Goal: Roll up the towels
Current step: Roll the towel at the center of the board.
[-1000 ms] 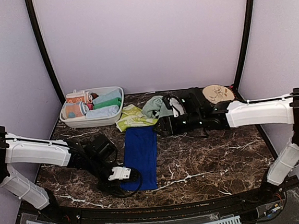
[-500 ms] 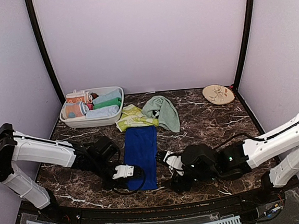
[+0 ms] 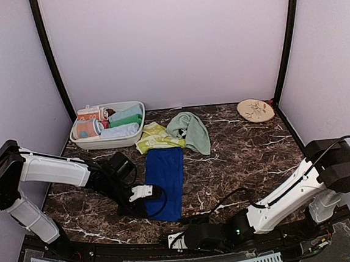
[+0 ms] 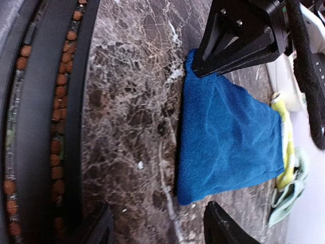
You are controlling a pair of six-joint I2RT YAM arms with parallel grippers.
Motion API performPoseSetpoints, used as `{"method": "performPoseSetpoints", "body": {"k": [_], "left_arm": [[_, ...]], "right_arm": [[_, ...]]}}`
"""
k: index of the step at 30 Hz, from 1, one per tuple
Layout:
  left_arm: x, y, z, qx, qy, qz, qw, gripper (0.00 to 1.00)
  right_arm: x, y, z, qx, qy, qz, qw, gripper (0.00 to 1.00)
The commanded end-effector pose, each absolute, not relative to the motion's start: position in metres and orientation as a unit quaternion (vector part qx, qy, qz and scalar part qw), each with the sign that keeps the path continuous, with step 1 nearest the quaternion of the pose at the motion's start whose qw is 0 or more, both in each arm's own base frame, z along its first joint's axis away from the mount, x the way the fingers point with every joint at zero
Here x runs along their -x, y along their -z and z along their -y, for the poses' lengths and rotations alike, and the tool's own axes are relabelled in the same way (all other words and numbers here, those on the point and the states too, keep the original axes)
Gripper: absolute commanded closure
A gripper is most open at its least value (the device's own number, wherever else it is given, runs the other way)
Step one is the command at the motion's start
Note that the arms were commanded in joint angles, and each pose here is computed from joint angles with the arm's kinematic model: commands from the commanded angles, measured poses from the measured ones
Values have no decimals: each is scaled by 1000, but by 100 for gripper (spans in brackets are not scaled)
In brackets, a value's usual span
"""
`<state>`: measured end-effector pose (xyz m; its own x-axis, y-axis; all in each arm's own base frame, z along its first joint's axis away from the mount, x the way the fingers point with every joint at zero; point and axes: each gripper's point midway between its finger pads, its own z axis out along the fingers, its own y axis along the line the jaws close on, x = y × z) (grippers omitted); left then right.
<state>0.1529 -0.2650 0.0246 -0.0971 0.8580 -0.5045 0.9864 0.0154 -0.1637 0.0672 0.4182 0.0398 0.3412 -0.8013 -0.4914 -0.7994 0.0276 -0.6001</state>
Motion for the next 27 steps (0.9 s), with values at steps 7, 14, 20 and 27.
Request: {"method": "performPoseSetpoints", "body": {"k": [7,14,20,27], "left_arm": [[-150,-30,263,-650,266,-705,99,93],[-152,-36,262,-647,278,-701,106,93],[-150,-38,259,-648,288,-698,102,87],[-153,-42,259,-639,298,-702,103,86]], "right_arm": [[-103,-65,-467,703,57,-480,522,51],[-111,-39,-458,713,39,-506,483,62],[-113,-26,-453,711,14,-534,458,62],[-108,-17,-452,713,-4,-547,439,56]]}}
